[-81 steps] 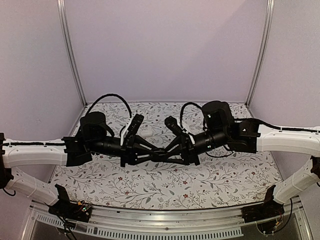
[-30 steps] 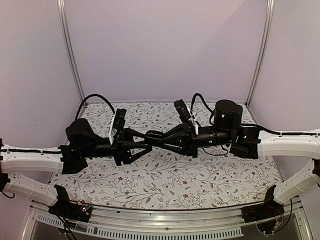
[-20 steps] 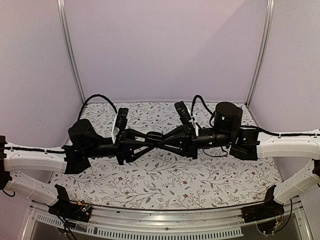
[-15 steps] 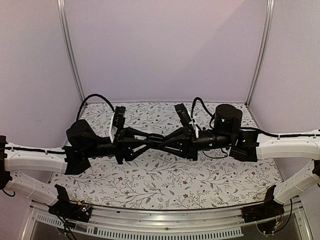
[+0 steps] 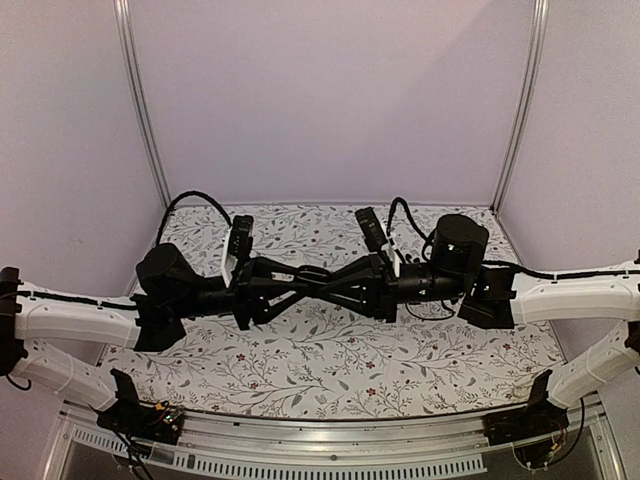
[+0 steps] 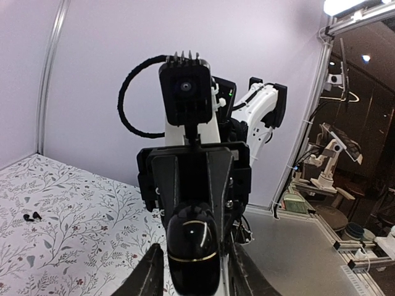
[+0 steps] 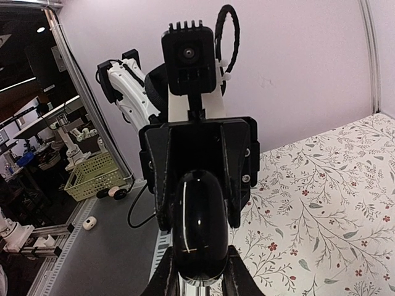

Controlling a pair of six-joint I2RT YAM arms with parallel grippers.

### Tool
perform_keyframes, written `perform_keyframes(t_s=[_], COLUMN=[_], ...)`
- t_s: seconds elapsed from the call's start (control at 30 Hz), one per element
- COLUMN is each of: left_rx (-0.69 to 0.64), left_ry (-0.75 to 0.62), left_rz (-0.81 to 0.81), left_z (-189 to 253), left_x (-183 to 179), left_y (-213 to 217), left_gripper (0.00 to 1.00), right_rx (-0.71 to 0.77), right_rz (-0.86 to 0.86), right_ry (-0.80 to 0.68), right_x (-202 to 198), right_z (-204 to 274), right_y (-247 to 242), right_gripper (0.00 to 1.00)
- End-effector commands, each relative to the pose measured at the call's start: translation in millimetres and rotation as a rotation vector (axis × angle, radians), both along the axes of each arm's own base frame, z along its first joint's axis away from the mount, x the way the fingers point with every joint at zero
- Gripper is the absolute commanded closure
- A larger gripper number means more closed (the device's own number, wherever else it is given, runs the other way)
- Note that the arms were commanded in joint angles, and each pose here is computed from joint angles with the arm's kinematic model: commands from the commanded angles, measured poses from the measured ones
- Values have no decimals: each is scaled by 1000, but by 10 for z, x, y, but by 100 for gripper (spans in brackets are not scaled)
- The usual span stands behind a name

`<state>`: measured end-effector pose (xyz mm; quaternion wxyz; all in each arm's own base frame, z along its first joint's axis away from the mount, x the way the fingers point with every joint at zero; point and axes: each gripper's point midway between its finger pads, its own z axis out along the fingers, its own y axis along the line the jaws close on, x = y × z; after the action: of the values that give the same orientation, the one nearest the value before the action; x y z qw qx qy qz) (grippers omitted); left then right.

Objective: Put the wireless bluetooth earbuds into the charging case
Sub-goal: Pass from the right arm to the left

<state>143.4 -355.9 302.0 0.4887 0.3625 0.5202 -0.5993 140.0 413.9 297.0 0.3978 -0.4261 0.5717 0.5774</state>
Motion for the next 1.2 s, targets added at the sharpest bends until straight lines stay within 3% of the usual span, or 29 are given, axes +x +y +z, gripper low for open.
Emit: perform_keyframes(t_s=[0.0,0.57,0.73,0.8,0.87,0.97,1.07,1.17], left_rx=[-27,-24,-25,-24,-15,26,81,137], left_ry=[-4,-9,-11,-18,-21,-18,-4,-2], left_rz=[-16,-25,-26,-29,-27,-21,-27,-37], left_z=[24,19,25,23,2,-68,-192,-322], left_x=[-65,-79,-81,-95,-95,-84,-93,-118], left_y=[-26,-60,-55,-48,-40,-39,-10,24], left_gripper=[66,79,87,91,95,100,100,100], right_rx=[51,36,32,31,20,-9,-52,-107], right_rz=[-8,1,10,20,21,4,-27,-50], right_ry=[-2,2,6,7,7,3,-27,-59], right_x=[-10,-11,-28,-41,-40,8,105,161], right_z=[126,74,57,55,33,-2,15,15], right_y=[-13,7,10,5,-8,-58,-151,-212], right_gripper=[100,100,98,91,68,45,32,28])
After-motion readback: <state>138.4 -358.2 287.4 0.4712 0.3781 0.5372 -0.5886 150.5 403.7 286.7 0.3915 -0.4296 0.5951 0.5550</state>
